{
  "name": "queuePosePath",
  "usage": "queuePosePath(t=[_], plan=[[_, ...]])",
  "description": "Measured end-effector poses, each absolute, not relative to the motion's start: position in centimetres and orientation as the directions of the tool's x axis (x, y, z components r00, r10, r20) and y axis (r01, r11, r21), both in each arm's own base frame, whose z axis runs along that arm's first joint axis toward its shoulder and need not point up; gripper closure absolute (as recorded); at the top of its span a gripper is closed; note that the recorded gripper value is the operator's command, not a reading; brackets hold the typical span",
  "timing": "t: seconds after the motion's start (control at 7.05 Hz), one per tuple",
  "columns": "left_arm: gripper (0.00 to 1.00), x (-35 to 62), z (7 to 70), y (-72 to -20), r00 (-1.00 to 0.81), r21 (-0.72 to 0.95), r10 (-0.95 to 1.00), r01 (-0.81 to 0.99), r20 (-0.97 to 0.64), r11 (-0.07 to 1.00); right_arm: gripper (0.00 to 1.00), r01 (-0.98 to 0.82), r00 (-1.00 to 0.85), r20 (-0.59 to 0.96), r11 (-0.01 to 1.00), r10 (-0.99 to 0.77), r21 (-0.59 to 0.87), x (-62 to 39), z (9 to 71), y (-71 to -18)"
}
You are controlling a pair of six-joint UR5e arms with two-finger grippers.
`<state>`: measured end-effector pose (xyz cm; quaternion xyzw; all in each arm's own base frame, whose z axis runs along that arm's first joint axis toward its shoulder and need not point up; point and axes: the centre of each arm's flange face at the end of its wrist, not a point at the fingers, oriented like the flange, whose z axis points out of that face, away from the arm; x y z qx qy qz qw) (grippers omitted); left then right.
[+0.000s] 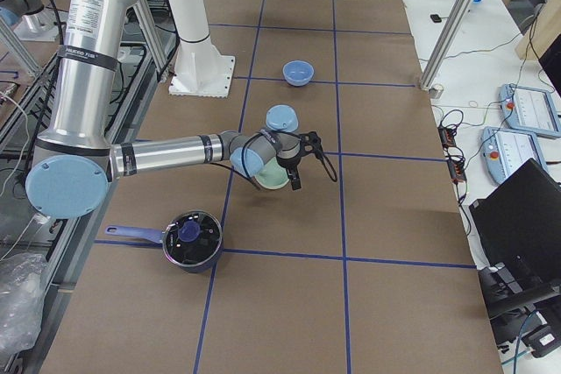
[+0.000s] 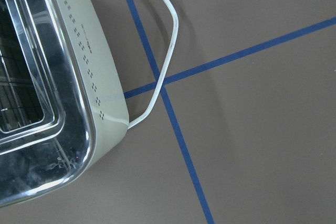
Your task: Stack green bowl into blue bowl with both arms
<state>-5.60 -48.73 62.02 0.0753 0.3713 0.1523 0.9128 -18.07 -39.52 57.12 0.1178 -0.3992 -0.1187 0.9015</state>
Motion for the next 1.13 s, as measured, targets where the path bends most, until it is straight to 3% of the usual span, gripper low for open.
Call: queuePosePath(t=[0.14,0.28,0.43,0.57,1.13], plan=[[0.02,-5.7,62.8,-48.1,0.679,0.233,0.319,-0.218,-0.661,0.948,0.26,0.128,0.649,0.695,0.945,-0.31,0.302,-18.8,58.2,-38.7],[0.02,-5.9,63.6,-47.5,0.682,0.213,0.3,-0.212,-0.667,0.954,0.44,0.138,0.651,0.691,0.944,-0.315,0.301,-19.5,58.7,-38.2],[0.02,-6.1,64.1,-46.9,0.685,0.198,0.286,-0.205,-0.671,0.958,0.84,0.147,0.654,0.685,0.942,-0.321,0.301,-19.9,59.0,-37.9],[0.02,-6.2,64.3,-46.7,0.686,0.192,0.279,-0.202,-0.672,0.96,1.0,0.155,0.654,0.682,0.941,-0.326,0.301,-20.2,59.2,-37.6],[0.02,-6.2,64.3,-46.6,0.688,0.182,0.264,-0.192,-0.676,0.964,1.0,0.17,0.622,0.705,0.938,-0.339,0.301,-20.6,58.2,-37.5]])
